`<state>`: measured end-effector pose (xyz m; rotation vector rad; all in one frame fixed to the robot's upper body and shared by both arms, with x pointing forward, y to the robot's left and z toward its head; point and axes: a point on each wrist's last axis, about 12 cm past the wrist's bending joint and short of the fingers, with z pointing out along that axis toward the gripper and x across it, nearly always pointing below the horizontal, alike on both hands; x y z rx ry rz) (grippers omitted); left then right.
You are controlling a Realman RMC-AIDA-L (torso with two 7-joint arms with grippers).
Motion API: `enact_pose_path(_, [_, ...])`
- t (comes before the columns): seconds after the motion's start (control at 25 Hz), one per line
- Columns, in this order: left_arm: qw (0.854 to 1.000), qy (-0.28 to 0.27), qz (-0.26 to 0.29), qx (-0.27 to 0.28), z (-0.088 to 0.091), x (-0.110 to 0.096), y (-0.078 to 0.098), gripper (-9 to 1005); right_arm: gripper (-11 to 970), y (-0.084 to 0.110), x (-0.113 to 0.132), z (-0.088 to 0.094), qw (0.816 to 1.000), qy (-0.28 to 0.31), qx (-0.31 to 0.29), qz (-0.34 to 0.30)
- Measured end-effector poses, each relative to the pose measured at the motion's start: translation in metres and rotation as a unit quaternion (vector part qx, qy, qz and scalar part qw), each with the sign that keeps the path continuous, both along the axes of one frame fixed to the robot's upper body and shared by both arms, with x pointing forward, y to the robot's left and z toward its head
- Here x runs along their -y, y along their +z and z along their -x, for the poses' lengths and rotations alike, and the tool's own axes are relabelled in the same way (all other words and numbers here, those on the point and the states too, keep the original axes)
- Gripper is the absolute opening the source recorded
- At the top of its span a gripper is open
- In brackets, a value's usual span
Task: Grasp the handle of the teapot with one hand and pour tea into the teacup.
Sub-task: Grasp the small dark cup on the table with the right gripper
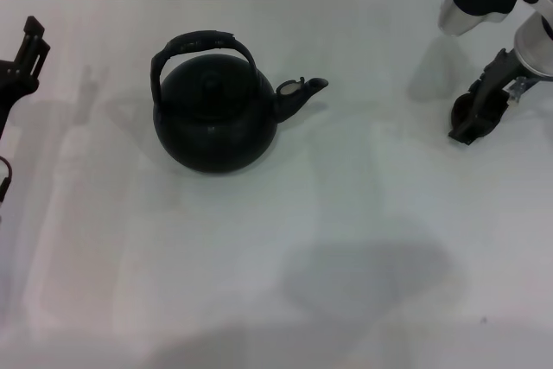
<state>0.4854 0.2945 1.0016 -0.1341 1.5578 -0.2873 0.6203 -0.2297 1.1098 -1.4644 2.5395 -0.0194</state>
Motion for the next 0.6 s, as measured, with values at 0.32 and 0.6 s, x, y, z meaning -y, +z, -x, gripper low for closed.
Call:
enact_pose_path(0.32, [1.000, -0.001, 0.002, 0.003, -0.003, 0.002, 0.001, 755, 812, 0.000, 0.005, 0.002, 1.000, -0.002, -0.011, 0.018])
enact_pose_path(0.6, [1.000, -0.002, 0.002, 0.004, -0.004, 0.002, 0.002, 755, 762, 0.010, -0.007, -0.002, 1.000, 0.019, 0.000, 0.021])
